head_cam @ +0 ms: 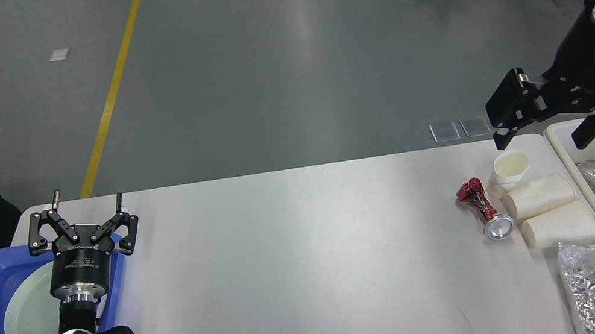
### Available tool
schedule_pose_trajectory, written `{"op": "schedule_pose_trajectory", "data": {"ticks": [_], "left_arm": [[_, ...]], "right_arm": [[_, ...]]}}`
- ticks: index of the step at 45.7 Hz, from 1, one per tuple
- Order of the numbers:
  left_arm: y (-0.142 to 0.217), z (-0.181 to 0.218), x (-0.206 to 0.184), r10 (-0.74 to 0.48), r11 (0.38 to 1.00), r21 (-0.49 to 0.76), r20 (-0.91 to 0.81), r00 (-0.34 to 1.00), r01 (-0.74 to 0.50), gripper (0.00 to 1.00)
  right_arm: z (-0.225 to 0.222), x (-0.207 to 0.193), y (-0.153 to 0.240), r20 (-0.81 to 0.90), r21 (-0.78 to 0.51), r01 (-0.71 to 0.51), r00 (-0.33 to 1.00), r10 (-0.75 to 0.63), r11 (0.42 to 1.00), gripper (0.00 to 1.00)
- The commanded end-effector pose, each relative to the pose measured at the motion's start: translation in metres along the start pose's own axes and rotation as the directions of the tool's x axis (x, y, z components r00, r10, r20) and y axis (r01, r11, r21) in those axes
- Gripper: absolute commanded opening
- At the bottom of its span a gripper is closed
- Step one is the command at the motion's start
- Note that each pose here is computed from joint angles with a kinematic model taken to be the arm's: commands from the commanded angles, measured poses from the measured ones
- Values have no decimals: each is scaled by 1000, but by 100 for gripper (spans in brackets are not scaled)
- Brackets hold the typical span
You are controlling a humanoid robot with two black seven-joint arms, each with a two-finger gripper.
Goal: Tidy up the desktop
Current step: 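Raise the right gripper out of the bin and reposition it, then lower the right gripper toward the silver foil bag nearest the robot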
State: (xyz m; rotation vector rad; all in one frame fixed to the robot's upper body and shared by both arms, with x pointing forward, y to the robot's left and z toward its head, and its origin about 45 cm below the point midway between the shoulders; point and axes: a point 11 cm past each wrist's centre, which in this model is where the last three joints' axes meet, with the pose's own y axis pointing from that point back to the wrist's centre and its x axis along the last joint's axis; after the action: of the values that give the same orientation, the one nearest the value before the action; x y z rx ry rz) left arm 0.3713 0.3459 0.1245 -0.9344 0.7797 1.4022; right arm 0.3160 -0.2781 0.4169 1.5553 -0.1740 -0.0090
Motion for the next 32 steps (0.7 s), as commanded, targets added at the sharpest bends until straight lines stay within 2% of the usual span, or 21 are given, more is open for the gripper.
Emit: {"op": "schedule_pose_trajectory", "data": {"ticks": [1, 5, 14, 19, 22, 24, 32], "left_arm": [[0, 0, 0, 0, 1000, 0, 0, 1000, 0, 96], [0, 0, 0, 0, 1000, 0, 0, 1000, 0, 96], [0, 0, 0, 0, 1000, 1, 0, 1000, 0, 96], [0, 0, 0, 0, 1000, 1, 0, 1000, 0, 96], [0, 0, 0, 0, 1000, 1, 0, 1000, 0, 96], [0, 0, 0, 0, 1000, 1, 0, 1000, 0, 96], [0, -1, 0, 0, 1000, 2, -1, 1000, 0, 96]], "right_arm": [[-2, -20, 5, -36, -65, 22, 999, -25, 998, 94], [0, -27, -1, -40, -84, 47, 998, -50, 995, 90], [10, -19, -20, -12, -112, 17, 1000, -18, 994, 90], [18, -21, -50, -12, -150, 44, 999, -47, 988, 89], [25, -25, -65, -11, -160, 69, 997, -72, 985, 77], [34, -30, -79, -12, -165, 96, 995, -99, 982, 73], [66, -53, -139, -11, -173, 164, 986, -169, 971, 76]]}}
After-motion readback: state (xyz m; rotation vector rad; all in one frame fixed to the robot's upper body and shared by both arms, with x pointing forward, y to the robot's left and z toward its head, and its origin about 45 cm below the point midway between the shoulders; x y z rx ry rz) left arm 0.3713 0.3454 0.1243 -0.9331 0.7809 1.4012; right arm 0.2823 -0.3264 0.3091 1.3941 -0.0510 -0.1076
